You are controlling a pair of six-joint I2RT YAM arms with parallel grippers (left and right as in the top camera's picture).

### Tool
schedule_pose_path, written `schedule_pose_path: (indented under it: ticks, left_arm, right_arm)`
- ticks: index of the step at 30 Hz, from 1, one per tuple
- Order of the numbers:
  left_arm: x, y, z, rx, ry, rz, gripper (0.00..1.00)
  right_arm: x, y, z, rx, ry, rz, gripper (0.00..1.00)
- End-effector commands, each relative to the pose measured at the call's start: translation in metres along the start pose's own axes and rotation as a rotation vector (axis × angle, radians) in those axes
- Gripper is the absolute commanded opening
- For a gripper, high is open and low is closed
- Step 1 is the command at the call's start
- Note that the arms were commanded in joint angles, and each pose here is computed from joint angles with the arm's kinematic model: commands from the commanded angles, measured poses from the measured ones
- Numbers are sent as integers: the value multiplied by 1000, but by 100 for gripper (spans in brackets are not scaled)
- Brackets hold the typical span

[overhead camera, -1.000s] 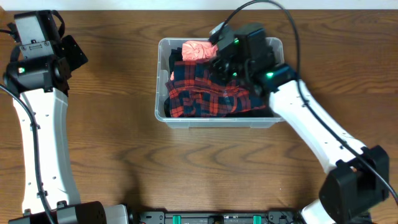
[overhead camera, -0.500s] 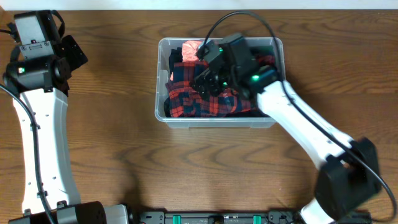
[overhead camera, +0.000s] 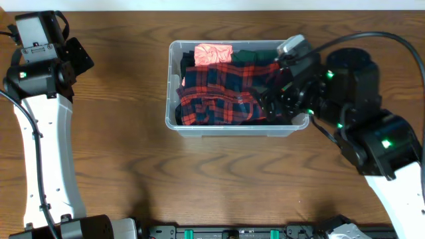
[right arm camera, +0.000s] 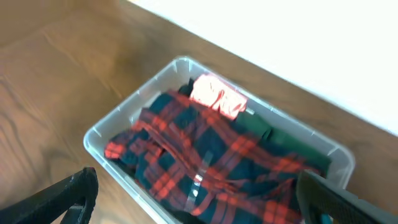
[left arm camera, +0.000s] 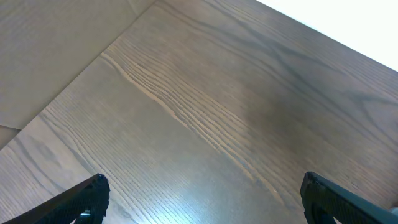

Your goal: Pack container

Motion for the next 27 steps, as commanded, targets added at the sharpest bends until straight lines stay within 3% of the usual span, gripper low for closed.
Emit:
schedule_pose_path:
  ticks: [1, 8, 14, 21, 27]
  left_arm:
    - [-1, 2, 1, -14, -5, -1, 98]
    - [-1, 2, 1, -14, -5, -1, 98]
    - [-1, 2, 1, -14, -5, -1, 98]
    - [-1, 2, 1, -14, -5, -1, 98]
    - [-1, 2, 1, -14, -5, -1, 98]
  right_arm:
    - [-4, 1, -22, 23, -56, -17, 99]
    - [-13, 5, -59, 70, -176, -43, 99]
    - [1, 13, -97, 144, -227, -48, 99]
    - [51, 31, -127, 206, -279, -47, 99]
    - [107, 41, -121, 269, -338, -50, 99]
Point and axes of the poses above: each gripper's point midway between its finger pads, its own z axis out along the fingers, its own y axis along the line the jaws close on, x = y × z, the point moved 10 cm from there along -z, back along the fingers, and after that the axes turned 11 degrees about -z, right-handed, at the moved point
